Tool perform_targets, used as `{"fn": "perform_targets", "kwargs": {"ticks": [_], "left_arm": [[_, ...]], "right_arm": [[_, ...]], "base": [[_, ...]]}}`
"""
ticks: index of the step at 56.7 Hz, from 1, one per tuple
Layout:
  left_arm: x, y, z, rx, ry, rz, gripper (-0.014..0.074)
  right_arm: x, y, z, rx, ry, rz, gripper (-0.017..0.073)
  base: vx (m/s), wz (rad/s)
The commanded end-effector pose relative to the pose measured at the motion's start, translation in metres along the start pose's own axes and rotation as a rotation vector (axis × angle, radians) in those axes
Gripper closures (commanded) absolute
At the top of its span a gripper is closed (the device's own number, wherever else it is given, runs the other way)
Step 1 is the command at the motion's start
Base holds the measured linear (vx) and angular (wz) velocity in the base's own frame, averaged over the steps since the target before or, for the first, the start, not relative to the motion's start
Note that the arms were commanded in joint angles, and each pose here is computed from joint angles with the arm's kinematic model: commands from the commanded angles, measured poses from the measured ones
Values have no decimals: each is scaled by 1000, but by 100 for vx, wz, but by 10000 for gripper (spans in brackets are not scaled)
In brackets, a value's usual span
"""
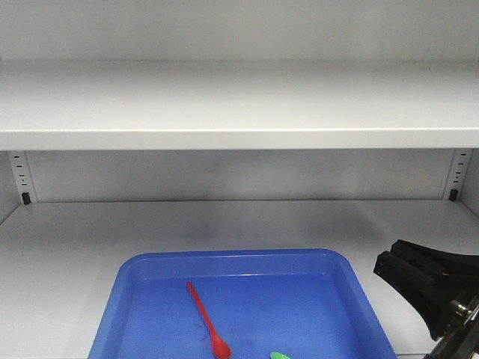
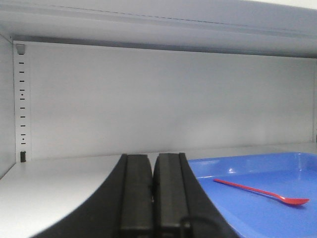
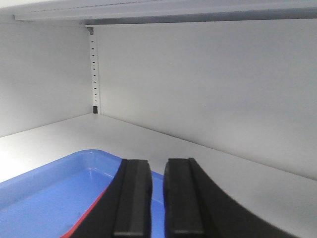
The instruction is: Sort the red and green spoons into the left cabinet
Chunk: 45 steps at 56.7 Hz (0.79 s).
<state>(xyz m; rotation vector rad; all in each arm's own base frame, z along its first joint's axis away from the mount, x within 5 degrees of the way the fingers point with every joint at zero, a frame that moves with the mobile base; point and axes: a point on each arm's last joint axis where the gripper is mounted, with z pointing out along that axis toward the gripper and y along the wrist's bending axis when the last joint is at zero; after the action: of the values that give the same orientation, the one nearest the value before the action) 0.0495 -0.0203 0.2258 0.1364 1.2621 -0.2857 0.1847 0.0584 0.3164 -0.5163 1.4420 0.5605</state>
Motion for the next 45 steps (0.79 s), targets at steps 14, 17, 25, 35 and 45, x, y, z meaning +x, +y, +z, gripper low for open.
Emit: {"fn": "perform_targets", "kwargs": {"ticks": [14,17,25,35,45], "left_arm": [[-7,-3,-2,33,-66,-23,598],[-7,-3,-2,33,-66,-23,598],[-7,-3,-2,33,-66,-23,597],[-7,-3,-2,33,-66,-23,597],[-7,-3,-2,33,-66,-23,597]], "right_arm": [[-17,2,-1,-16,-88,2,372],[-17,2,-1,-16,-88,2,372],[-17,1,-1,-6,-80,0,372],[-14,-2,-1,29,-66,11,405],[-21,-5,-14,166,-87,40,512]], "base": [[0,0],[0,0],[0,0],[0,0],[0,0]]}}
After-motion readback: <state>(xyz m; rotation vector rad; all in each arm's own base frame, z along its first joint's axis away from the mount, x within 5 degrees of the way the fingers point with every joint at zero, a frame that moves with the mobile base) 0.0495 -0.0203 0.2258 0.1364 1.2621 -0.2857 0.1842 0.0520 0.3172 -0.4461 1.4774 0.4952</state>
